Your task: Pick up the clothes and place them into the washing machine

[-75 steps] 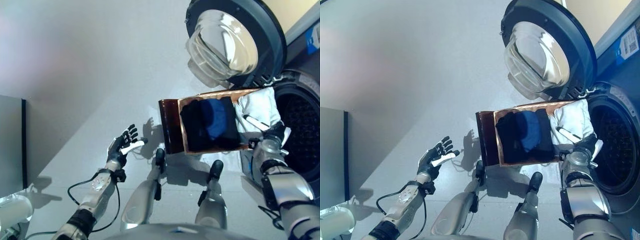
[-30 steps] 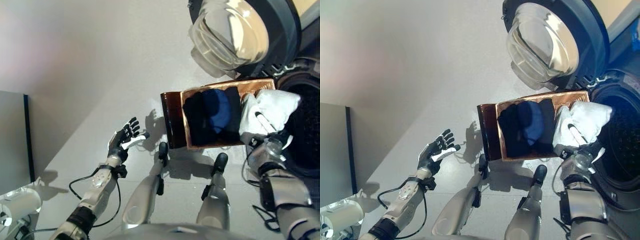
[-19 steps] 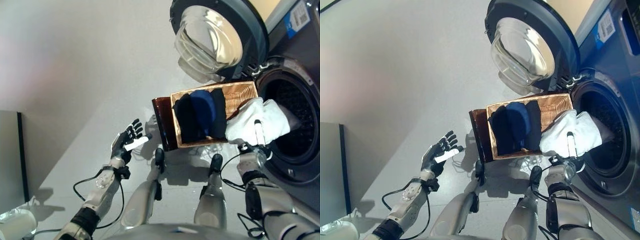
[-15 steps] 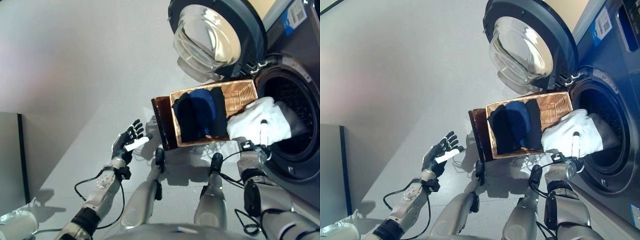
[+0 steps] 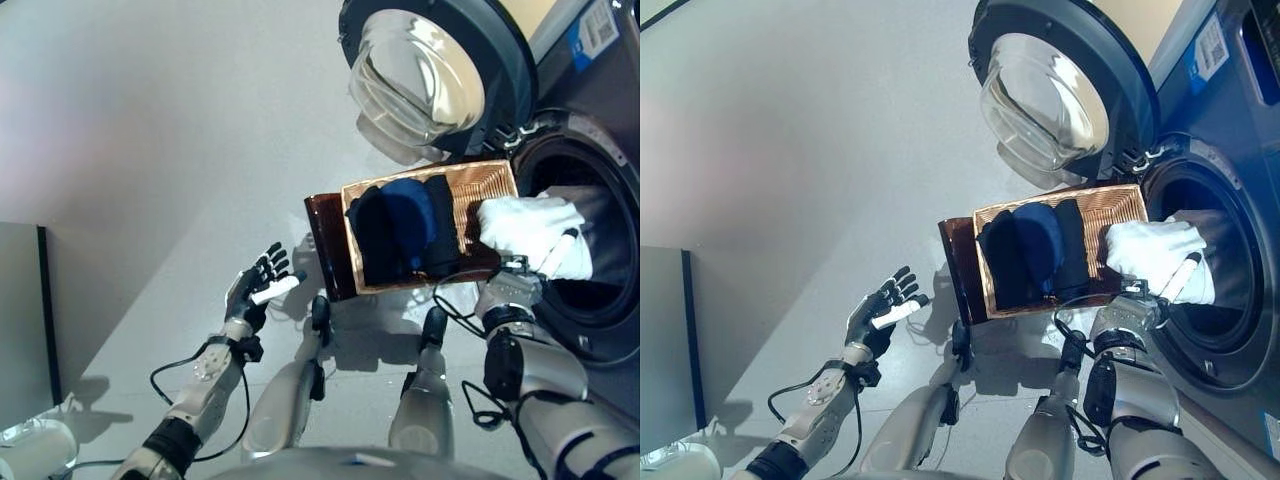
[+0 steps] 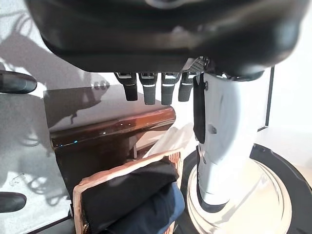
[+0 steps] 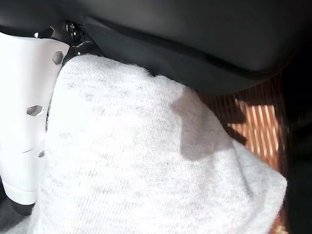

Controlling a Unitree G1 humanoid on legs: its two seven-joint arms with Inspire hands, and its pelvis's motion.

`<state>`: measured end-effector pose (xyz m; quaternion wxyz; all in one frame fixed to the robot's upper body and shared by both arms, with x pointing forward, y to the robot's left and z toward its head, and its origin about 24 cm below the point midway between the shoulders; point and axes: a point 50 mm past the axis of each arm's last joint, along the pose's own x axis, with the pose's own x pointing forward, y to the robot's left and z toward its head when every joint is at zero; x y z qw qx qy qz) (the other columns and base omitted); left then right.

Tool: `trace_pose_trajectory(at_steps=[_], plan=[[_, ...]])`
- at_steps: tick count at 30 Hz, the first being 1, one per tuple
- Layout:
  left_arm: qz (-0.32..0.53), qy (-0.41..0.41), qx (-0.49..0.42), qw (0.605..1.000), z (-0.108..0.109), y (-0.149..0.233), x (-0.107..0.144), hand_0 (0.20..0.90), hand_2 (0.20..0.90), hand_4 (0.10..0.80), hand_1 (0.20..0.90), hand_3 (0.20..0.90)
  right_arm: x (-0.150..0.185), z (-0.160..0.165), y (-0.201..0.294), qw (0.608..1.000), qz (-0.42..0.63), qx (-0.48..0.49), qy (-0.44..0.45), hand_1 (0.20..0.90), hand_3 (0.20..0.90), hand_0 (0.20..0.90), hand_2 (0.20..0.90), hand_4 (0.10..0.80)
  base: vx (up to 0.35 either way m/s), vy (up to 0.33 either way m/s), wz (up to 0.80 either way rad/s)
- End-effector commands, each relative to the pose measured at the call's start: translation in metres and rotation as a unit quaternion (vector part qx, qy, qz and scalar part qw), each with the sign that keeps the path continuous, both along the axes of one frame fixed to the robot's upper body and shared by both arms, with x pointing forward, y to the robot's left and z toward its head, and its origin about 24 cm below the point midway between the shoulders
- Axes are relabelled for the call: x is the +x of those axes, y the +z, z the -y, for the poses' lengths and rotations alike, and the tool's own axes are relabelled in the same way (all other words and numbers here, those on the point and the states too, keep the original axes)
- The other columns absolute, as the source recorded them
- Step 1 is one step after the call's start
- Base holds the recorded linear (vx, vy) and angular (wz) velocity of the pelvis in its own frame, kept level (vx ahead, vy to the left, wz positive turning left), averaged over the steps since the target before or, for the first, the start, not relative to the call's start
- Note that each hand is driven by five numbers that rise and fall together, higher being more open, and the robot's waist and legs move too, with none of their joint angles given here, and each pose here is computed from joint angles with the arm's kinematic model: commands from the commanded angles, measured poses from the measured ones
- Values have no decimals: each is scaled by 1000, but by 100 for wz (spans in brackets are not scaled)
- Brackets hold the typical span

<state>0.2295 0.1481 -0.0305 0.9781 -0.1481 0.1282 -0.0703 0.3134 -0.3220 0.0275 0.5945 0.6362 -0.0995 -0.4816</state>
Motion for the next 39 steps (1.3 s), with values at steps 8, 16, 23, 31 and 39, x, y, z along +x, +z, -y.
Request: trace_pose_trajectory(at_steps=[8, 16, 23, 31, 39], plan=[[30, -30, -13, 999, 8, 10, 0, 900, 900, 800, 900, 900, -17, 67, 57, 988, 64, -51, -133, 200, 200, 200, 200, 300, 0, 0, 0], [39, -54, -24, 997, 13, 13, -3, 900, 900, 800, 900, 900, -27, 94, 87, 981, 74, -82, -160, 200, 200, 200, 200, 300, -2, 3, 0], [52, -57, -37, 996, 16, 19, -2, 900, 900, 800, 900, 900, -28, 108, 126, 973, 90, -133, -164, 200, 200, 200, 200, 300, 0, -7, -3], [47, -61, -36, 996, 16, 17, -3, 900, 900, 800, 900, 900, -33, 120, 158, 964, 102, -173, -176, 200, 200, 200, 200, 300, 15, -41, 0], [54, -40, -30, 997, 10, 20, 0, 900, 900, 800, 900, 900, -42, 131, 198, 947, 123, -220, -197, 200, 200, 200, 200, 300, 10, -34, 7]])
